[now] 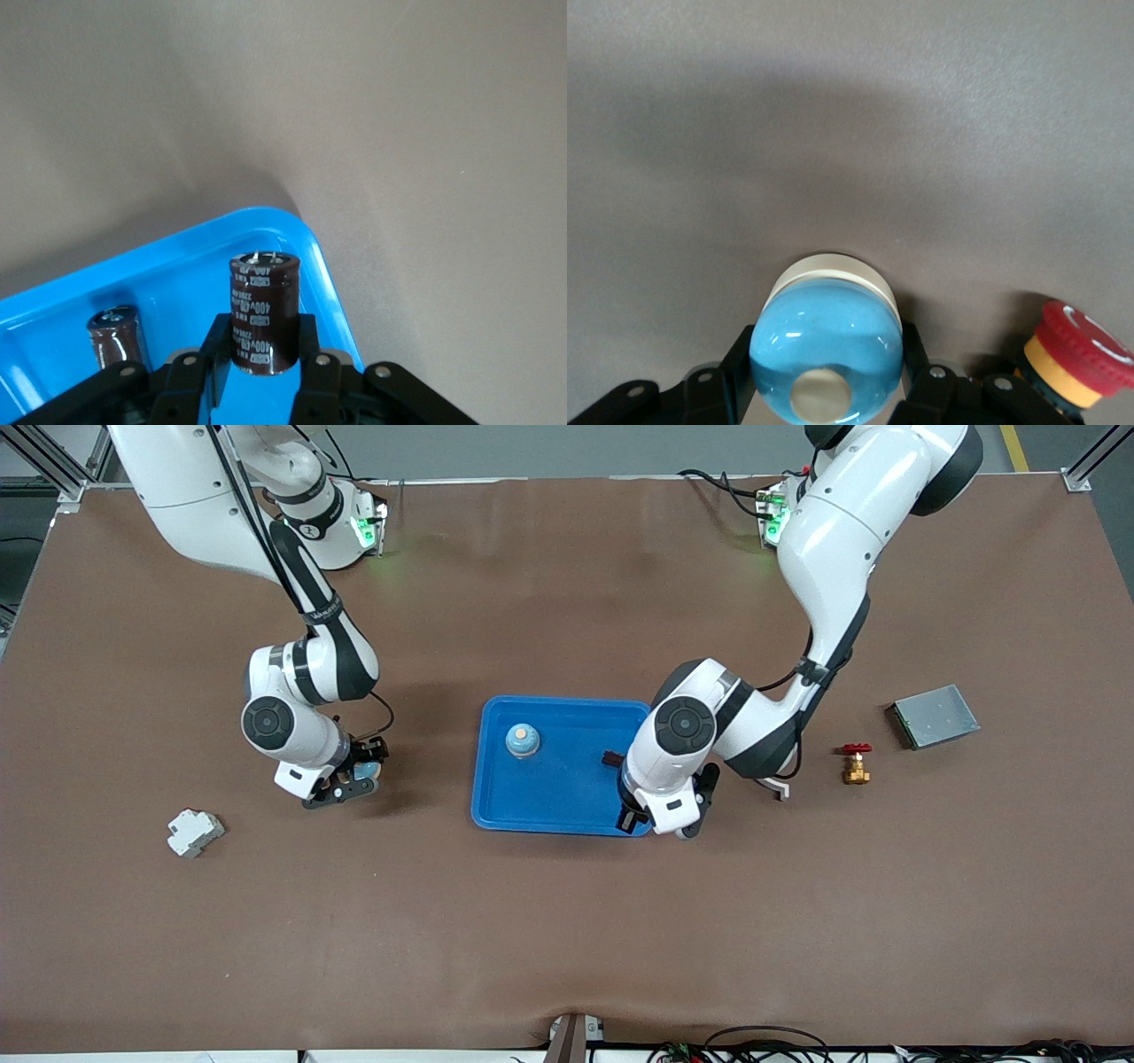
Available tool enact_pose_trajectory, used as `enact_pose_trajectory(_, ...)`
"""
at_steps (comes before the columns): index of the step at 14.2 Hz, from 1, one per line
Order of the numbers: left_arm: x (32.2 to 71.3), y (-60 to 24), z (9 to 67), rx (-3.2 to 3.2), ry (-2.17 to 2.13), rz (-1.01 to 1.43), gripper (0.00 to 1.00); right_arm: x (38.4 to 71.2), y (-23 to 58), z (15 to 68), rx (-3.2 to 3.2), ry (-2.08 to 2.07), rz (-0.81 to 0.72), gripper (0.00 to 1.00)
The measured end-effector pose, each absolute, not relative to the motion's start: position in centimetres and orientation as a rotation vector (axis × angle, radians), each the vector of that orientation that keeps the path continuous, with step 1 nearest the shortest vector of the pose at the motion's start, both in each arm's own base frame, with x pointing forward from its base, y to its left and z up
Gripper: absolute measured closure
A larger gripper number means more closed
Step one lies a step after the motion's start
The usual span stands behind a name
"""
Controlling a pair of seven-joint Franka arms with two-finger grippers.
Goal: Place electrolytic capacitor and blue bell in tray
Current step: 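Release the capacitor into the tray while the right gripper carries the bell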
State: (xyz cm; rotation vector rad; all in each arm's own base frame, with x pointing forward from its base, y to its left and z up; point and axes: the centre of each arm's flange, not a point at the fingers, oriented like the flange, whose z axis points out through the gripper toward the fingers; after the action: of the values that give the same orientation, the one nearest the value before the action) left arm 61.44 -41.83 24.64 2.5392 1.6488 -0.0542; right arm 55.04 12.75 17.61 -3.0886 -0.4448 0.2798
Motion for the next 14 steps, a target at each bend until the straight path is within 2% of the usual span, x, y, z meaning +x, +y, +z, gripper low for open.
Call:
enact_pose_trajectory(6, 60.3, -43.4, 22.5, 2.562, 1.645, -0.083, 0.66, 56.6, 14.1, 19.9, -3.101, -0.328, 0.34, 0.33)
enact_pose_trajectory(7, 60.4, -43.3, 22.6, 2.556, 1.651, -0.081, 0.61, 56.6, 14.9, 20.3, -3.109, -0.286, 0.341, 0.33)
enact_pose_trajectory(8, 60.4, -43.4, 22.6, 2.555, 1.65, -0.081, 0.61, 56.6, 15.9, 20.6, -3.118, -0.241, 0.335, 0.33)
enact_pose_trajectory(11, 59.7, -44.6, 23.0, 2.565, 1.625, -0.077, 0.37, 56.0, 20.0, 21.2, -3.145, -0.093, 0.312, 0.33)
enact_pose_trajectory(14, 61.1, -43.6, 26.1, 2.546, 1.628, -0.025, 0.06, 55.3, 24.0, 22.2, -3.151, 0.058, 0.277, 0.33)
